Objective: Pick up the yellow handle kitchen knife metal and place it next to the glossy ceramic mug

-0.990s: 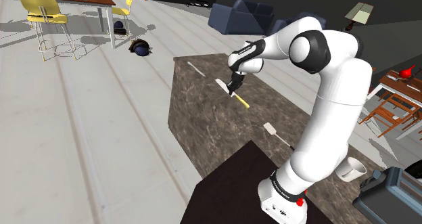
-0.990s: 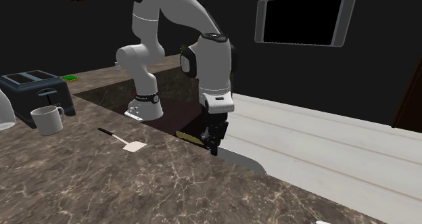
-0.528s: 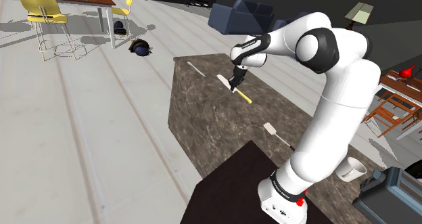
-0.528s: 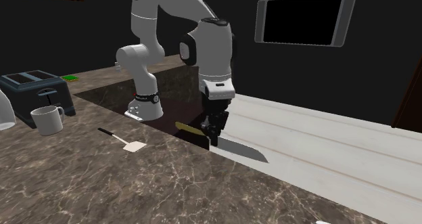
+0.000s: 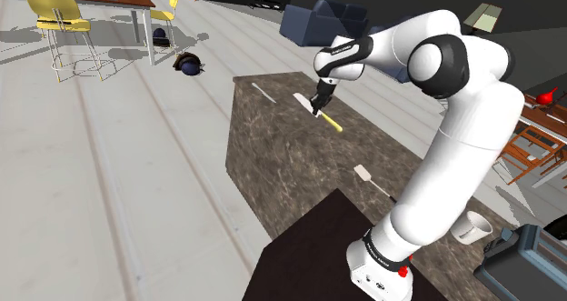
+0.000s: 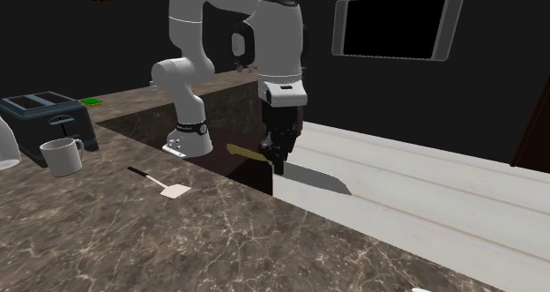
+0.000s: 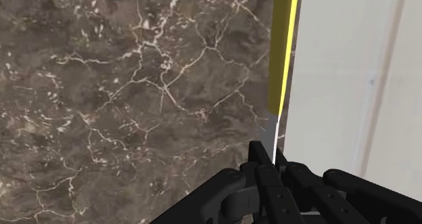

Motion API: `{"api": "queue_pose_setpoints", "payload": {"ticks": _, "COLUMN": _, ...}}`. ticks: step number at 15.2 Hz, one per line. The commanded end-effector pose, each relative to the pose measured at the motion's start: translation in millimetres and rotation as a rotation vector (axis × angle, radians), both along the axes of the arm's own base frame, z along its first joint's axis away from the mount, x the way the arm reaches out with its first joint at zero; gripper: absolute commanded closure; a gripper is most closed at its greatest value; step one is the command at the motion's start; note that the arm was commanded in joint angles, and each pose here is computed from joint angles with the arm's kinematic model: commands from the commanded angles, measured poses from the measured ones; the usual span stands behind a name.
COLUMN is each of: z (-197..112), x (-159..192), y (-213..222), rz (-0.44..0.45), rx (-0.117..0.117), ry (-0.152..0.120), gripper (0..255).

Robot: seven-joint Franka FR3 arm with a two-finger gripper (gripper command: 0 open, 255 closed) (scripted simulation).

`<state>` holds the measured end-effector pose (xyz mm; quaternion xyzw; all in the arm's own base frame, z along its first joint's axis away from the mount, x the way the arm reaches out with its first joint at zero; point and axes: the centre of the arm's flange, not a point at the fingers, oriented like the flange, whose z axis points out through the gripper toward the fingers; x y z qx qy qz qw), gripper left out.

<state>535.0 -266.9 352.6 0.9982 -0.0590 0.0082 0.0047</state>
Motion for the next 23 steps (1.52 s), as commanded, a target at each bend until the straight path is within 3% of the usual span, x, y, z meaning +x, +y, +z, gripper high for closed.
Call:
{"api": "queue_pose_setpoints", "payload": {"ticks": 1, "z": 11.4, "x": 0.7, "y": -0.2, "rz": 0.000, "rx": 0.000, "ry": 0.000, "gripper": 255}}
{"api": "queue_pose_setpoints", "payload": {"ticks": 8, "z": 47.8, "x": 0.7, "y": -0.2, "rz": 0.000, "rx": 0.000, "ry": 0.000, "gripper": 255}}
{"api": "queue_pose_setpoints", "payload": {"ticks": 23, "z": 47.8, "x": -184.5, "y": -70.1, "rz": 0.000, "rx": 0.000, "ry": 0.000, "gripper": 255}}
